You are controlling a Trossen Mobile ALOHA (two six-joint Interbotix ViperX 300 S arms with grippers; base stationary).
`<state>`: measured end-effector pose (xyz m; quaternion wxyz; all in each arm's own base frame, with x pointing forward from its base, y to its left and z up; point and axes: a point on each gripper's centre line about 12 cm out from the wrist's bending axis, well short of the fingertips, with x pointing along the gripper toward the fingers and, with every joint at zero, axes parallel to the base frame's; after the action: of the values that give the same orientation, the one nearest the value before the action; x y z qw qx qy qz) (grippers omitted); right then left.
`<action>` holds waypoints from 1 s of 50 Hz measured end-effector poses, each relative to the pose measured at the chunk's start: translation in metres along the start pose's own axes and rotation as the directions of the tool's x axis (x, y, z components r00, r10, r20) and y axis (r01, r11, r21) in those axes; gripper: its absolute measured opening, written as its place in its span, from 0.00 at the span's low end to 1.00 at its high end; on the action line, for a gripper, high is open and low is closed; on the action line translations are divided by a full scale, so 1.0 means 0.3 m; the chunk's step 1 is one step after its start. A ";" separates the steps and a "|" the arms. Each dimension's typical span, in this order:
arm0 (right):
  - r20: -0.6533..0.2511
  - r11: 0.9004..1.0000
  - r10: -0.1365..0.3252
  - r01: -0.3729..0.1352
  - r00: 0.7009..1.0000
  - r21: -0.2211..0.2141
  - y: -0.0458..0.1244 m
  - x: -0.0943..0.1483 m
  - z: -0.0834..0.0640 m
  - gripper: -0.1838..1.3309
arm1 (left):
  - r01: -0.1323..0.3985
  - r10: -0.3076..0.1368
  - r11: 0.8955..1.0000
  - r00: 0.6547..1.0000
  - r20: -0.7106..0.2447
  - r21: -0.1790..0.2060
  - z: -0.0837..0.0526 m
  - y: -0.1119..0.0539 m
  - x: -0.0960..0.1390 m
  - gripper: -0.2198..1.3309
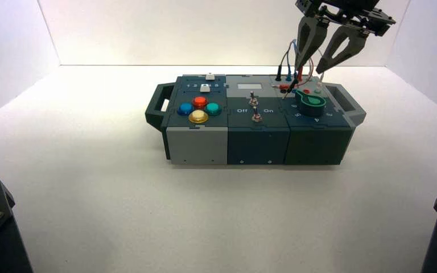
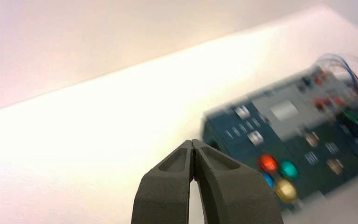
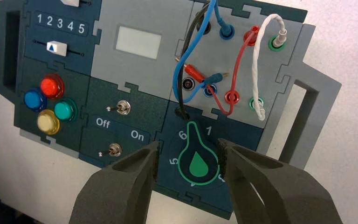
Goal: Insert the black wire.
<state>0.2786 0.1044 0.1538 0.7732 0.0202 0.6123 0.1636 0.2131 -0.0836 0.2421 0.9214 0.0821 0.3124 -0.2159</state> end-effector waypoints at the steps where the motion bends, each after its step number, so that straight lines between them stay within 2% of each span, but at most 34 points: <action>1: 0.000 1.000 -0.001 0.001 1.000 -0.002 -0.001 0.001 0.000 0.89 | 0.020 -0.019 1.000 0.999 -0.027 0.006 -0.001 -0.011 0.006 0.04; 8: -0.010 1.000 -0.001 0.001 1.000 -0.005 -0.003 0.013 0.003 0.89 | 0.093 -0.088 0.995 0.988 -0.126 0.036 -0.006 -0.055 0.039 0.04; 16: -0.016 1.000 -0.004 0.004 1.000 -0.002 -0.006 0.026 0.003 0.89 | 0.140 -0.126 0.988 0.977 -0.171 0.072 -0.011 -0.088 0.056 0.04; 19: -0.014 1.000 -0.005 0.005 1.000 -0.004 -0.006 0.030 0.006 0.89 | 0.166 -0.146 0.981 0.974 -0.176 0.102 -0.011 -0.111 0.054 0.04; 44: -0.009 1.000 -0.005 0.005 1.000 0.009 -0.010 0.056 0.024 0.86 | 0.217 -0.188 0.964 0.965 -0.181 0.156 -0.013 -0.162 0.050 0.04; 50: -0.002 1.000 -0.001 0.001 1.000 0.017 -0.010 0.058 0.030 0.86 | 0.221 -0.191 0.963 0.964 -0.184 0.156 -0.014 -0.165 0.052 0.04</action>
<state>0.2913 0.1078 0.1390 0.7725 0.0266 0.6145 0.1579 0.1998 -0.1320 0.2283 0.8536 0.1474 0.3755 -0.3297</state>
